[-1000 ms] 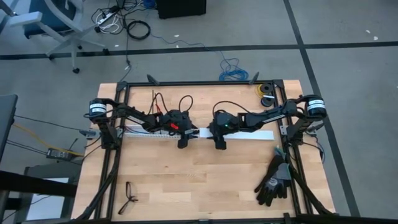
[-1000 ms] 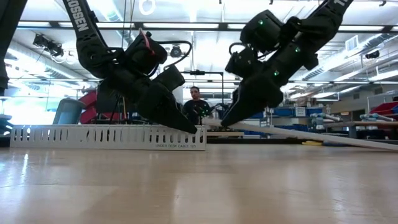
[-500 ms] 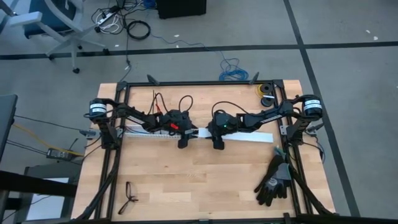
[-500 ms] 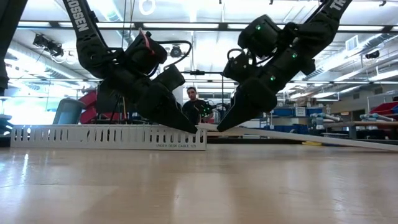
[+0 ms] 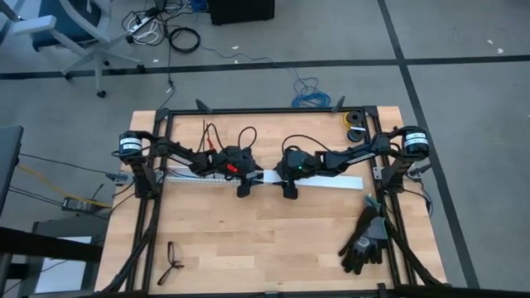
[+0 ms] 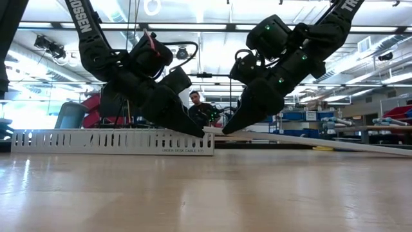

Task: Ziptie cables
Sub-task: Close the white cable duct with the white cable duct cover

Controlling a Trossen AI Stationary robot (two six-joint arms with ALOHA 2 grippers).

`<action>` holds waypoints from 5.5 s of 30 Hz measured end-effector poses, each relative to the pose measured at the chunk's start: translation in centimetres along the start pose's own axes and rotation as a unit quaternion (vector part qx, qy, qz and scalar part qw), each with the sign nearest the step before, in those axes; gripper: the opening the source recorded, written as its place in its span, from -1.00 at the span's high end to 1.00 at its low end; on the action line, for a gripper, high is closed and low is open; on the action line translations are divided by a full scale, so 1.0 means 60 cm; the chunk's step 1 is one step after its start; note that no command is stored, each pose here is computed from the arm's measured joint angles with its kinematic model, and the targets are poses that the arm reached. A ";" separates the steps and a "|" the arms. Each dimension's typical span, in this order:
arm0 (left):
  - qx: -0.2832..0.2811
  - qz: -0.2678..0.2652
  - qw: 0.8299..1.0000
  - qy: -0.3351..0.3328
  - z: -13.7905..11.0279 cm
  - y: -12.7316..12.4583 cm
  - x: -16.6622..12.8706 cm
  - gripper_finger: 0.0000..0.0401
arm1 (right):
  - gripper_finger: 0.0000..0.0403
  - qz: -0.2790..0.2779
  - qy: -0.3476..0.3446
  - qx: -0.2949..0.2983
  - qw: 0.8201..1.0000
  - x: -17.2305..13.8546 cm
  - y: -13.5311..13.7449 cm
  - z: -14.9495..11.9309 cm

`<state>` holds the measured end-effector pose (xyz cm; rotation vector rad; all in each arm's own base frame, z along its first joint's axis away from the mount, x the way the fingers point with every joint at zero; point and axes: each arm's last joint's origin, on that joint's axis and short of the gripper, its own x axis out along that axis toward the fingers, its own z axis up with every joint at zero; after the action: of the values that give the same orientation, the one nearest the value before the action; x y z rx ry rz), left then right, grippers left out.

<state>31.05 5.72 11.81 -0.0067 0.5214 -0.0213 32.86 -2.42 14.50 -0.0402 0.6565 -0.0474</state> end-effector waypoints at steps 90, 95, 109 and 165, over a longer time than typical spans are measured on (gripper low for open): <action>-0.008 0.004 0.999 0.041 0.001 -0.002 -0.017 -0.19 | 1.00 0.014 -0.056 0.081 0.995 -0.014 -0.001 0.048; -0.008 0.008 0.999 0.042 0.001 -0.002 -0.016 -0.19 | 1.00 0.004 -0.065 0.062 0.996 -0.017 -0.010 0.077; -0.010 0.009 0.999 0.042 0.001 -0.001 -0.017 -0.19 | 1.00 -0.130 -0.029 0.163 0.978 -0.135 -0.122 0.001; -0.010 0.009 0.999 0.049 0.001 -0.002 -0.019 -0.46 | 1.00 0.012 -0.025 0.121 0.992 0.024 0.013 0.019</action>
<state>30.09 5.66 12.42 -0.0194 0.6190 0.0017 34.75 -1.71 14.49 0.2006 0.5964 -0.1020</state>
